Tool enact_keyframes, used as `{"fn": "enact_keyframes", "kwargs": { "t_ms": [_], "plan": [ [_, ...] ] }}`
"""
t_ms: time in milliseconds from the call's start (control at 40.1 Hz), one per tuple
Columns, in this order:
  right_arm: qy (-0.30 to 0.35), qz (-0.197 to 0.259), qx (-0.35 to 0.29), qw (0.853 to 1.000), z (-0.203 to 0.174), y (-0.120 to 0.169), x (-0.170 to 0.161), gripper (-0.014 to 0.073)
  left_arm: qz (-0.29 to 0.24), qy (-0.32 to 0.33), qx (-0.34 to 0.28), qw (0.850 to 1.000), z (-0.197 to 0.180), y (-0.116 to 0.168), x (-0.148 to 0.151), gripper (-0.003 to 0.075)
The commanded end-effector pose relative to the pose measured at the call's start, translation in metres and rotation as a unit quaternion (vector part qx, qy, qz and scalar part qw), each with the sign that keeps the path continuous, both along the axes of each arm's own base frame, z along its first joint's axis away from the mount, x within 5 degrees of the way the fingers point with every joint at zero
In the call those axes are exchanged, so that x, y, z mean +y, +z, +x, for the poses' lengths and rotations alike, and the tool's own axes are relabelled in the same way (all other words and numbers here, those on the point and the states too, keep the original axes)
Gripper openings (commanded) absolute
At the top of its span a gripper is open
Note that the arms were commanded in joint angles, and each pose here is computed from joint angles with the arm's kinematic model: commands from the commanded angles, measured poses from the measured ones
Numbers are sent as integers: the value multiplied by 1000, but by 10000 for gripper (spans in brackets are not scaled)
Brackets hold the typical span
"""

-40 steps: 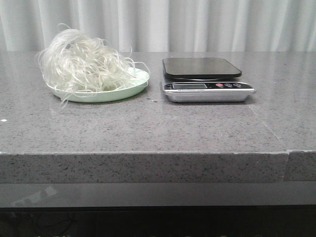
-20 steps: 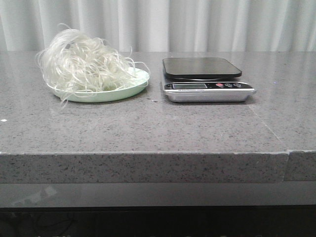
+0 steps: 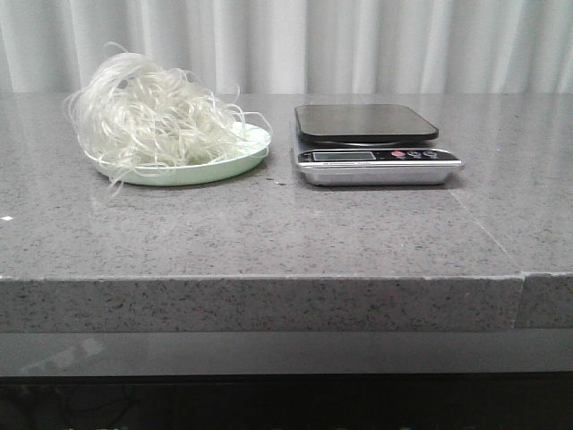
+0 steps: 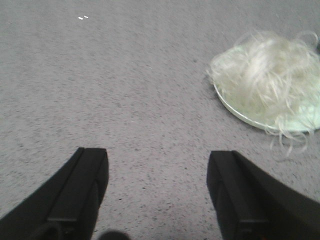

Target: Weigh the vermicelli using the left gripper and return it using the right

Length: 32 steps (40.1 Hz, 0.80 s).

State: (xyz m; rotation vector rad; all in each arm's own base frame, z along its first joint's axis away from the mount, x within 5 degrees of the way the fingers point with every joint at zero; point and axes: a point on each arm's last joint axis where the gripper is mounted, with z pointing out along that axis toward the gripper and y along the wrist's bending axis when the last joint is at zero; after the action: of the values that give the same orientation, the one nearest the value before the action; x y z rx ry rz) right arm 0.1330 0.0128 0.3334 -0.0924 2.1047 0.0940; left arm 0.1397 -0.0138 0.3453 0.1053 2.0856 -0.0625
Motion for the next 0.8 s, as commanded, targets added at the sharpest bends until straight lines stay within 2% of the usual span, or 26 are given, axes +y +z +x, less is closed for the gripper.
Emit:
{"fn": "enact_keyframes", "kwargs": {
  "t_ms": [0,324,624,773],
  "plan": [
    [-4,-4,-45,999,3,15,-1,577,3,-39,-28,999,16,16,-12,525],
    [-3,-4,-41,999,3,15,-1,577,12,-117,15,993,77,18,-58,524],
    [-3,-4,-41,999,3,15,-1,577,20,-124,51,991,147,10,-85,521],
    [-3,-4,-41,999,3,15,-1,577,22,-124,65,990,179,1,-96,492]
  ]
}}
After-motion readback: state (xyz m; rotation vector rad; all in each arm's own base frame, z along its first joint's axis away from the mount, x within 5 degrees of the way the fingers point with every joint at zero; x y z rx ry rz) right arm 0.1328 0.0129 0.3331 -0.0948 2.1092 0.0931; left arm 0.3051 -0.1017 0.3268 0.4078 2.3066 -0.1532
